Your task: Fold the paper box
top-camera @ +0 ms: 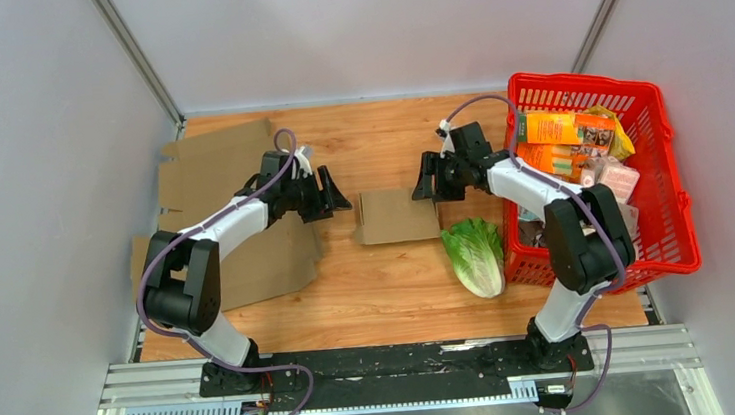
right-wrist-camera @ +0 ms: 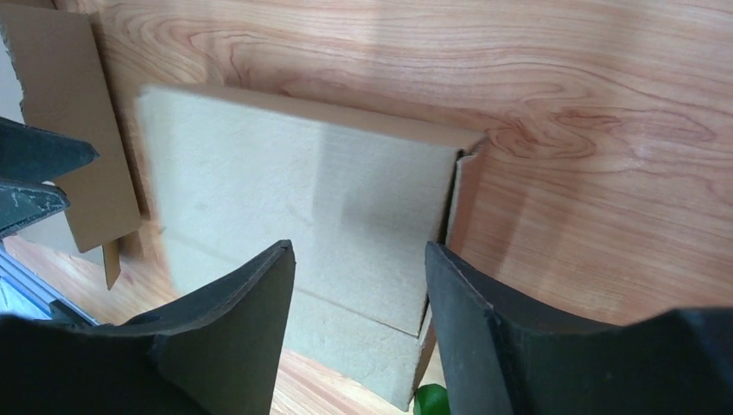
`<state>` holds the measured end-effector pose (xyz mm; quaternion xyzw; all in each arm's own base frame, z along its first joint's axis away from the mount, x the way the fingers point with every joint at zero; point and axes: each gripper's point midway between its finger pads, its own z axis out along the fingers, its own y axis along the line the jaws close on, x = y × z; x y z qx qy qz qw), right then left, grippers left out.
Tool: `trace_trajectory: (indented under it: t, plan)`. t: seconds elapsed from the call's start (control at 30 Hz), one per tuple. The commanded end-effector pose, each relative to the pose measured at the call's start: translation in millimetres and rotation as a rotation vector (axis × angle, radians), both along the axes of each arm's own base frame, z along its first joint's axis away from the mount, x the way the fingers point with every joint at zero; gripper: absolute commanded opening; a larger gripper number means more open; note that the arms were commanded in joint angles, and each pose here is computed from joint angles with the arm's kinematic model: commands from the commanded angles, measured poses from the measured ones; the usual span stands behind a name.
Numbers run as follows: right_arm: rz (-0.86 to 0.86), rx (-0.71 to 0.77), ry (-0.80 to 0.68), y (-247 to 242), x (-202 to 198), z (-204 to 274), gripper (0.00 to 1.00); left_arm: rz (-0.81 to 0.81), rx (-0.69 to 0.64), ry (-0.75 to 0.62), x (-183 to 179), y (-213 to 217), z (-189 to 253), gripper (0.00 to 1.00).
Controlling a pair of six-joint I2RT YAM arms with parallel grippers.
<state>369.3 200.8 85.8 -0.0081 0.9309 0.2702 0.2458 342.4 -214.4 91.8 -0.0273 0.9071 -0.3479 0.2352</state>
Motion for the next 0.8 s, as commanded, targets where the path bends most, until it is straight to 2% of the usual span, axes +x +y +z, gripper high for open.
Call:
trace_trajectory:
  t: [0.0, 0.1, 0.27, 0.37, 0.4, 0.57, 0.77]
  plan:
    - [-0.009, -0.067, -0.091, -16, 4, 29, 0.66, 0.006, -0.058, -0.050, 7, -5, 15, 0.70]
    - [-0.050, -0.135, -0.065, -32, 5, 21, 0.70, 0.001, -0.069, -0.045, 5, -6, 16, 0.71]
    - [-0.025, -0.103, -0.019, -23, 11, 2, 0.68, -0.013, -0.062, -0.039, 4, -7, 17, 0.74]
    - [-0.025, -0.081, -0.005, -18, 15, -5, 0.53, -0.031, -0.094, -0.023, 7, -14, 15, 0.74]
    - [-0.031, -0.085, -0.009, -19, 16, -6, 0.44, -0.033, -0.096, -0.011, 8, -15, 11, 0.75]
    - [-0.071, -0.134, -0.006, -31, 14, -12, 0.34, -0.062, -0.127, -0.007, 13, -32, 10, 0.75]
    - [-0.104, -0.120, 0.020, -41, 10, -24, 0.22, -0.070, -0.153, -0.012, 17, -45, 5, 0.76]
